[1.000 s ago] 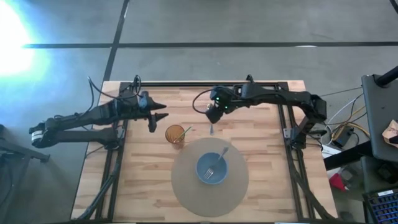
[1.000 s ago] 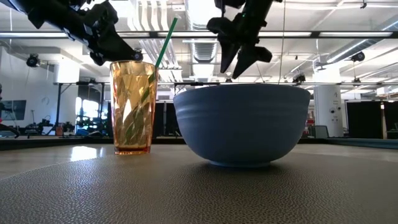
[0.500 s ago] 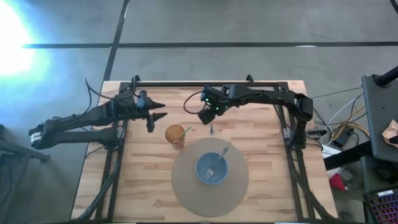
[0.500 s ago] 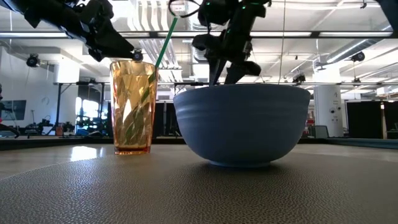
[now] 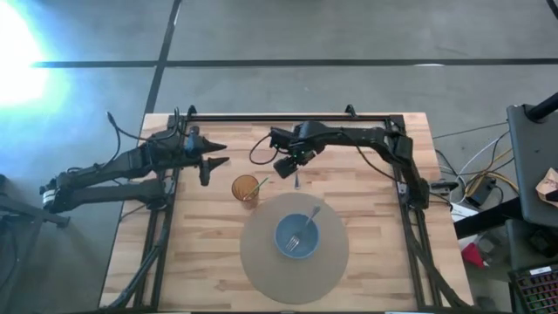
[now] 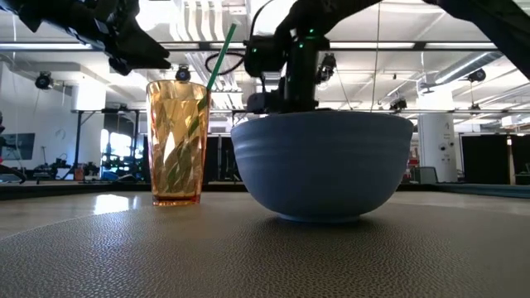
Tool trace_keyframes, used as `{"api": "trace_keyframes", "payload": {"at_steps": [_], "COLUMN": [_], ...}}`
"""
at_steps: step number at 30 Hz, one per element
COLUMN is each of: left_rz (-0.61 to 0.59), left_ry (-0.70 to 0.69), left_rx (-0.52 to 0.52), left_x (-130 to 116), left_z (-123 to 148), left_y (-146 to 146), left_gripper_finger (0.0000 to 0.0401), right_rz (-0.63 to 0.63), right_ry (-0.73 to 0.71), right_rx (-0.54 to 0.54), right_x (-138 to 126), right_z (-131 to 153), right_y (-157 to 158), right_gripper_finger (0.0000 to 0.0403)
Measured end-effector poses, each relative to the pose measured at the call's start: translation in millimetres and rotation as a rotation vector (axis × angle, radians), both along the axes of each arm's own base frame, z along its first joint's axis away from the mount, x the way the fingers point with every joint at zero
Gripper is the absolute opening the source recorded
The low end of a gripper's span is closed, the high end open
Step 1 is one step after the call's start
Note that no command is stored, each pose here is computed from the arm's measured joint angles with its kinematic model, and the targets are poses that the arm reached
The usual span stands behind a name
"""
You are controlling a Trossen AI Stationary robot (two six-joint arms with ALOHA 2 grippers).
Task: Pick & Place Utensil
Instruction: Put the silver spoon into the blue bowl
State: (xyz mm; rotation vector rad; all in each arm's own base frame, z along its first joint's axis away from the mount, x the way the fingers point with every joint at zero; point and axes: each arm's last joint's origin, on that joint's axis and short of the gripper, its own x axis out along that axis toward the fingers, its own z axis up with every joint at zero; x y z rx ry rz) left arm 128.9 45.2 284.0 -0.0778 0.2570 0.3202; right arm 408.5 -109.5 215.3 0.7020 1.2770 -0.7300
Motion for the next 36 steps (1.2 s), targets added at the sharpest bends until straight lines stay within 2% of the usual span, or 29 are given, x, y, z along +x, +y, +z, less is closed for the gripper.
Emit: {"api": "trace_keyframes", "payload": {"at_steps": [6,19,36], "left_rz": [0.0,-0.001,-0.001], "left_ry": [-0.003,-0.001,0.001], "left_rx": [0.001,0.003,0.004], "left_x": [-3,-4,-3], "left_z": [1,1,0], "left_y": [-1,-1,-1], "left_gripper_finger": [0.0193,0.0193,0.0193], "right_rz": [-0.023,-0.105,-0.144], "right_ry": [0.032,0.046,0.025], "right_rx": [0.012,-0.055,-0.064], "right_x": [5,5,4], "right_z": [-15,-21,-36], "right_y": [-2,-6,-4], "right_gripper_finger": [0.0194,0.0194,0.0194]}}
